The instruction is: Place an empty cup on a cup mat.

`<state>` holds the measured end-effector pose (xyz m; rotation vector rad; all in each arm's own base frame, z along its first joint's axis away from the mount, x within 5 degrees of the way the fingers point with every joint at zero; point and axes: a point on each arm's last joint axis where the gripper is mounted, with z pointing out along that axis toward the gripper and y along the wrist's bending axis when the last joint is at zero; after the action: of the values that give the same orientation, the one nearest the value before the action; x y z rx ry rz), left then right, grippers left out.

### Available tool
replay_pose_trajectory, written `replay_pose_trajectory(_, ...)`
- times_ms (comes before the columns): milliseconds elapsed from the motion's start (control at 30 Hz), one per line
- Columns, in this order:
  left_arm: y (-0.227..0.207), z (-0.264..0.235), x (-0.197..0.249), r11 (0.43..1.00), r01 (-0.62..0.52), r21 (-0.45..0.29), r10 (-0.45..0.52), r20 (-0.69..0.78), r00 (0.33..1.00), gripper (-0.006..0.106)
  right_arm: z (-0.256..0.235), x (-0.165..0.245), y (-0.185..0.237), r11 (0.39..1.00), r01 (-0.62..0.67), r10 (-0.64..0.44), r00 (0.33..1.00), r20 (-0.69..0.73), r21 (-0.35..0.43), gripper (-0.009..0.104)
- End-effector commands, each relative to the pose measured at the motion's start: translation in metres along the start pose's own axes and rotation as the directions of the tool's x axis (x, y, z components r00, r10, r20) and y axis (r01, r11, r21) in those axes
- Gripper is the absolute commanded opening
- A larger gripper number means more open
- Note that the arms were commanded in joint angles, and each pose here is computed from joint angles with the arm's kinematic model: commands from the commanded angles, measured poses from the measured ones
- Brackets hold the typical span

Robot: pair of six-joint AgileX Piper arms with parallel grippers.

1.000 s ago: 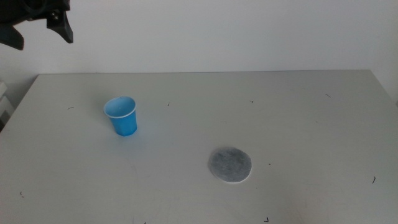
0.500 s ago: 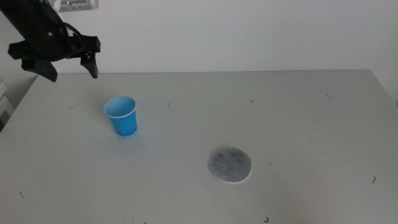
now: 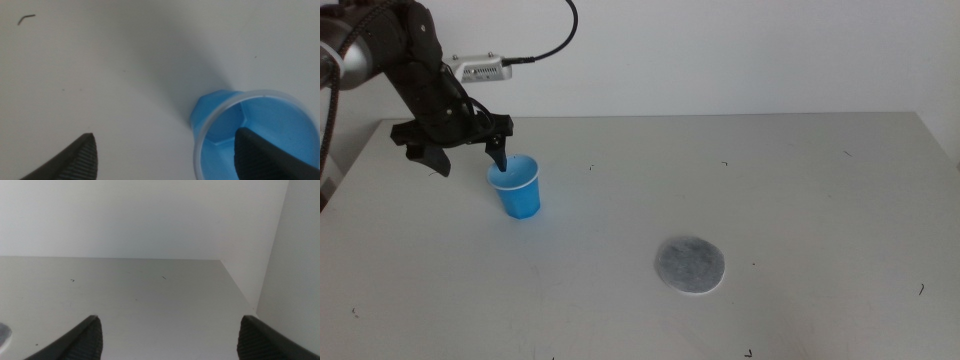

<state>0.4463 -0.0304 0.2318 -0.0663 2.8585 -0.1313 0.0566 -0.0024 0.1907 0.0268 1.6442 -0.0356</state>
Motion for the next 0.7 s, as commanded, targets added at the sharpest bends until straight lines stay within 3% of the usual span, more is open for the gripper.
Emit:
replay_pose_trajectory(0, -0.007, -0.021, -0.008, 0.999, 0.003, 0.034, -0.006, 0.082, 0.997, 0.105, -0.003, -0.011, 0.000, 1.000, 0.019, -0.019, 0.994, 0.109, 0.001, 0.094)
replay_pose_trajectory(233, -0.008, 0.016, -0.007, 0.998, -0.019, 0.063, 0.019, 0.007, 1.000, 0.104, -0.003, -0.011, 0.000, 1.000, 0.019, -0.019, 0.994, 0.109, 0.001, 0.094)
replay_pose_trajectory(333, -0.008, 0.020, -0.007, 0.998, -0.018, 0.062, 0.017, 0.007, 1.000, 0.095, -0.003, -0.011, 0.000, 1.000, 0.019, -0.019, 0.994, 0.109, 0.001, 0.094)
replay_pose_trajectory(400, -0.008, 0.021, -0.008, 0.998, -0.015, 0.066, 0.015, 0.009, 1.000, 0.084, -0.003, -0.011, 0.000, 1.000, 0.019, -0.019, 0.994, 0.109, 0.001, 0.094)
replay_pose_trajectory(667, -0.016, 0.021, -0.008, 0.988, 0.028, 0.150, -0.030, 0.011, 0.999, 0.018, -0.003, -0.011, 0.000, 1.000, 0.019, -0.019, 0.994, 0.109, 0.001, 0.094)
